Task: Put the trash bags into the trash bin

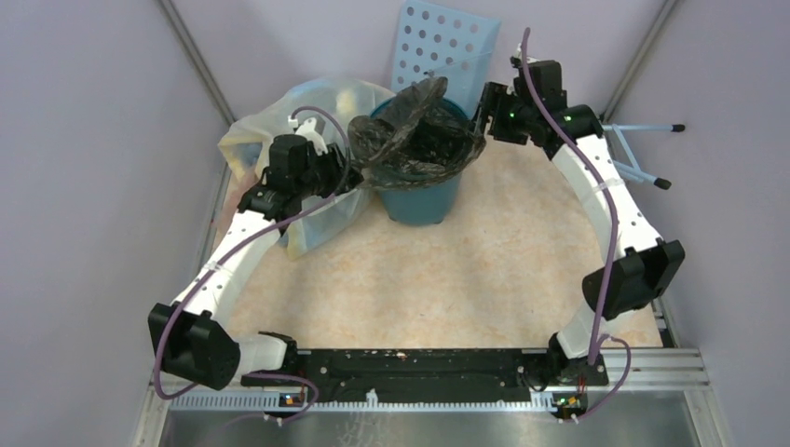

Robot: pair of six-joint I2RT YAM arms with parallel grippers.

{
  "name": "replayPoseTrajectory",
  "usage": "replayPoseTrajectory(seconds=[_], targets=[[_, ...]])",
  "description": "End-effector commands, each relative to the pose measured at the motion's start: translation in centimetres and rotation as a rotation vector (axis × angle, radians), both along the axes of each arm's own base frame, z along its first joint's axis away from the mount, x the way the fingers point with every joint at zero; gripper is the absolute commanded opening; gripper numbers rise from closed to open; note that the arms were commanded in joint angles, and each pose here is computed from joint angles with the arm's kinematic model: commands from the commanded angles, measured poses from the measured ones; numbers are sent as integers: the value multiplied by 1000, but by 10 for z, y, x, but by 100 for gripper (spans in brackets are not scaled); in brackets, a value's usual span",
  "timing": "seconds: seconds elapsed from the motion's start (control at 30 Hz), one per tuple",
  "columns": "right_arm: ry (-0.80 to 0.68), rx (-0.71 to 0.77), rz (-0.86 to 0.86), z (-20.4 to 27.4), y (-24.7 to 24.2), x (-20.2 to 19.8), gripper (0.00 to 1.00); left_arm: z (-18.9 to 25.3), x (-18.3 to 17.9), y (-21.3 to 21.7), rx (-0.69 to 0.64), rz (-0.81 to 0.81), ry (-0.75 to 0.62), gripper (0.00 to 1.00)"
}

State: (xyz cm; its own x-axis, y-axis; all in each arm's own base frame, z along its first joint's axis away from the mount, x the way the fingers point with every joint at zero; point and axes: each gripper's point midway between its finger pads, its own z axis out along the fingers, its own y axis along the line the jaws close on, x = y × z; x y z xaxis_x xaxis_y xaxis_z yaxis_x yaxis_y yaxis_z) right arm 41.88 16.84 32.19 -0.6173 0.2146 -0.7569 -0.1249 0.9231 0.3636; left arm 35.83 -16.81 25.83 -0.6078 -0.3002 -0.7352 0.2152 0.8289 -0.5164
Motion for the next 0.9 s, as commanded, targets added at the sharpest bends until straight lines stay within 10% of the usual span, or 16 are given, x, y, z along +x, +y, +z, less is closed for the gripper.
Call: replayPoseTrajectory(seconds=[0.0,0.43,0.67,0.87], targets=[[69,40,0,-11,9,7,66,16,0,-5,-50,-18,-58,43],[151,-16,1,-37,15,9,50,12,-3,-22,-82,-129,-73,30],[134,-122,-10,-19,10,0,6,18,-6,-27,-95,-167,-96,19],[167,-87,1,-10,7,-27,0,21,-13,-29,-107,-190,-88,25]])
